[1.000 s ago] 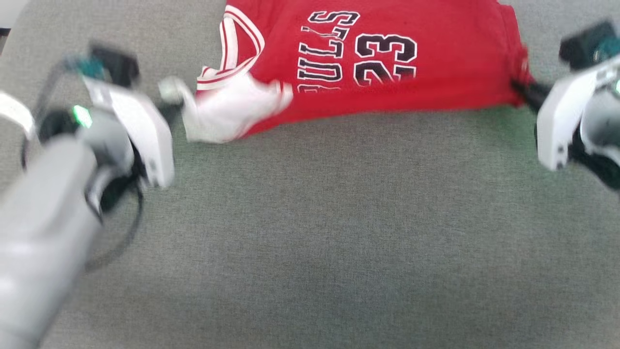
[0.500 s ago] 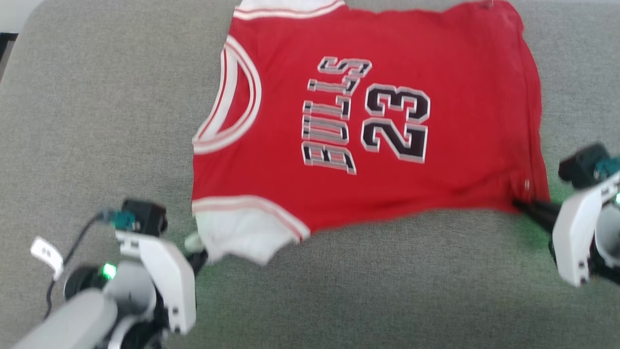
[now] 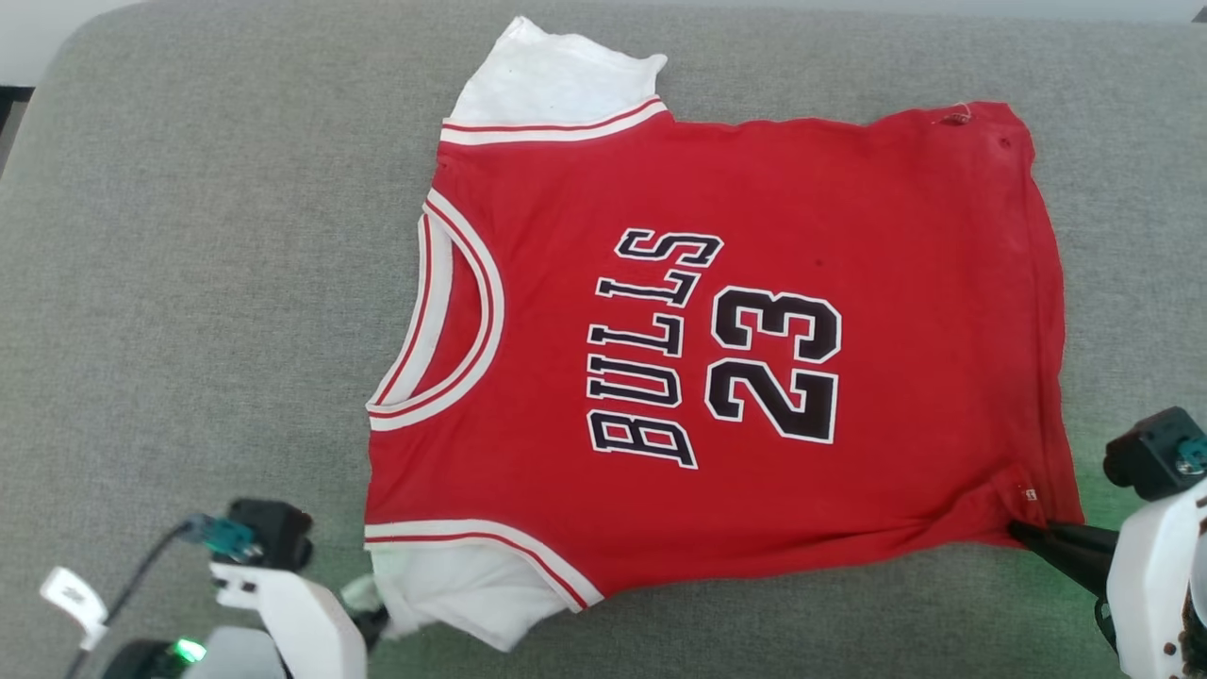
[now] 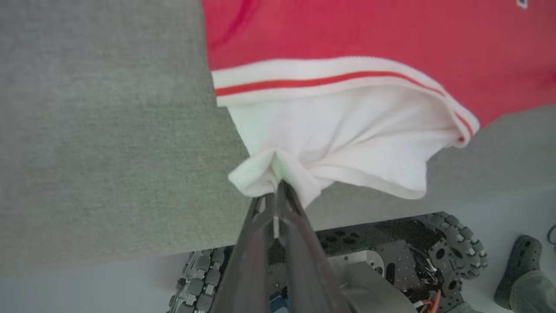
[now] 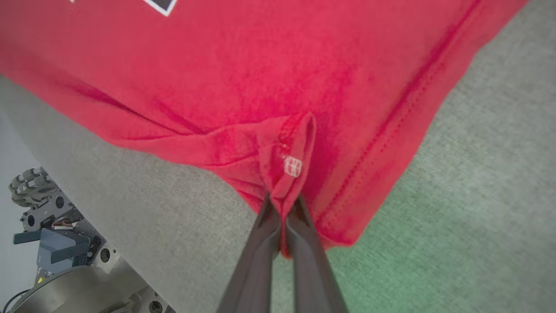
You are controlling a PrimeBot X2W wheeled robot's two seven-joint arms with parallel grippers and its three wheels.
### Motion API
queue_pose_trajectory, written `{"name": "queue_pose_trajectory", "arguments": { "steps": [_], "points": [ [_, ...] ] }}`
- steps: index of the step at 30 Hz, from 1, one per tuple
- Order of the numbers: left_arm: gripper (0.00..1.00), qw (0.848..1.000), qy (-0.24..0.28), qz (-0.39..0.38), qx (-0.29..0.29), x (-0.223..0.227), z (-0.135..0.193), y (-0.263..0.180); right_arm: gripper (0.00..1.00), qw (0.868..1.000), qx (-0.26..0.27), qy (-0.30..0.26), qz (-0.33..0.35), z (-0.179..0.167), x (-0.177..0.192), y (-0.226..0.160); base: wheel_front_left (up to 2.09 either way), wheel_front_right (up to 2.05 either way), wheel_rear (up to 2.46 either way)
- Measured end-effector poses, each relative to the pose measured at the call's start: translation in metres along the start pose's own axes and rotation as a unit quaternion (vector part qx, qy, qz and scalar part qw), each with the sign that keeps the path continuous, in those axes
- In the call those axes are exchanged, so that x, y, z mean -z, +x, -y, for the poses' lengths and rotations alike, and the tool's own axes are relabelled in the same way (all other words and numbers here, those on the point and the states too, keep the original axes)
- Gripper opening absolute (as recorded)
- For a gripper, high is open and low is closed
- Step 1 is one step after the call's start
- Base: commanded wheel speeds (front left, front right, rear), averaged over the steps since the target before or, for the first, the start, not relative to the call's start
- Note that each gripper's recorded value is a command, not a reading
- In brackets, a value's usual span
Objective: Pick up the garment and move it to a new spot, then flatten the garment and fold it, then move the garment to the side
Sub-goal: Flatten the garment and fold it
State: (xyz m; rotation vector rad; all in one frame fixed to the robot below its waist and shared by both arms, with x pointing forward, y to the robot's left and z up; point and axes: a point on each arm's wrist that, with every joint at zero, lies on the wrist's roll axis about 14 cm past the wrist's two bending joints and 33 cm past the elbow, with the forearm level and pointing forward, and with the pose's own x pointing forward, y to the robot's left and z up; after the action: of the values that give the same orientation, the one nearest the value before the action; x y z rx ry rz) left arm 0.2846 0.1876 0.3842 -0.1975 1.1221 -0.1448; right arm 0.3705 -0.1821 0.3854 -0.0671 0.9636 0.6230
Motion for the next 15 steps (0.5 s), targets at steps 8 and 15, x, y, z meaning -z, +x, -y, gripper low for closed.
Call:
{"name": "queue_pose_trajectory", "arguments": {
  "steps": [8, 15],
  "points": [
    [0.0, 0.993, 0.07, 0.098, -0.018, -0.076, -0.009, -0.018, 0.0, 0.997, 0.019, 0.025, 0.071, 0.003, -0.025, -0.015, 0.0, 0.0, 0.0],
    [0.0, 0.975, 0.145, 0.166, -0.016, -0.153, -0.003, -0.022, 0.0, 0.99, 0.058, 0.022, 0.125, 0.02, -0.06, -0.022, 0.0, 0.0, 0.0]
  ]
}}
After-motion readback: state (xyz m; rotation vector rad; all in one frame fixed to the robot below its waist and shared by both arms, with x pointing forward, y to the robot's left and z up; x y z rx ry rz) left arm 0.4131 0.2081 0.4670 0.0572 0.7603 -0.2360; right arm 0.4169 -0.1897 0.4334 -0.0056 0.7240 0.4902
